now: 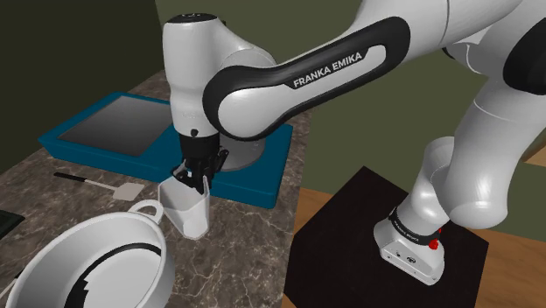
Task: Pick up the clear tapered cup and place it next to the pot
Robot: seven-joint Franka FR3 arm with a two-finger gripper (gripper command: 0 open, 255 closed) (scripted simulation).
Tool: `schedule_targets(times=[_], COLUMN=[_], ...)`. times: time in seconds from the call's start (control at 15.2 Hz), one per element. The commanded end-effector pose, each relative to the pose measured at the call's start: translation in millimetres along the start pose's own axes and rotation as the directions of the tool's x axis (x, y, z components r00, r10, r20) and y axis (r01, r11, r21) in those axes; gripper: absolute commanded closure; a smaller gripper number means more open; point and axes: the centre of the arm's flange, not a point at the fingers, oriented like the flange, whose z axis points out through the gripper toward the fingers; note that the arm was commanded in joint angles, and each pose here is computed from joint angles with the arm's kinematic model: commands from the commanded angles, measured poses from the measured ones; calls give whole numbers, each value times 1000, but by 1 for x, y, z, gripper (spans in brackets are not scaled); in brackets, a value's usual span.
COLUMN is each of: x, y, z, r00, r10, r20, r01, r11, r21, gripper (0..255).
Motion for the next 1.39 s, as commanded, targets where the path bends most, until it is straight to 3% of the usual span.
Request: schedule_targets(times=[0.0, 0.33, 0.4, 0.73, 0.99, 1.32], x=[0, 0, 0, 0, 0, 0], y=[0, 0, 0, 0, 0, 0], z=[2, 2, 2, 2, -48, -48], r00=[1000, 1000, 1000, 1000, 1000, 1000], r10=[0, 0, 0, 0, 0, 0], r20=[-1, -1, -1, -1, -1, -1], r01=[0, 0, 0, 0, 0, 0], r11=[1000, 1000, 1000, 1000, 1000, 1000], r21=[1, 1, 1, 1, 1, 1], gripper=[255, 255, 0, 0, 0, 0])
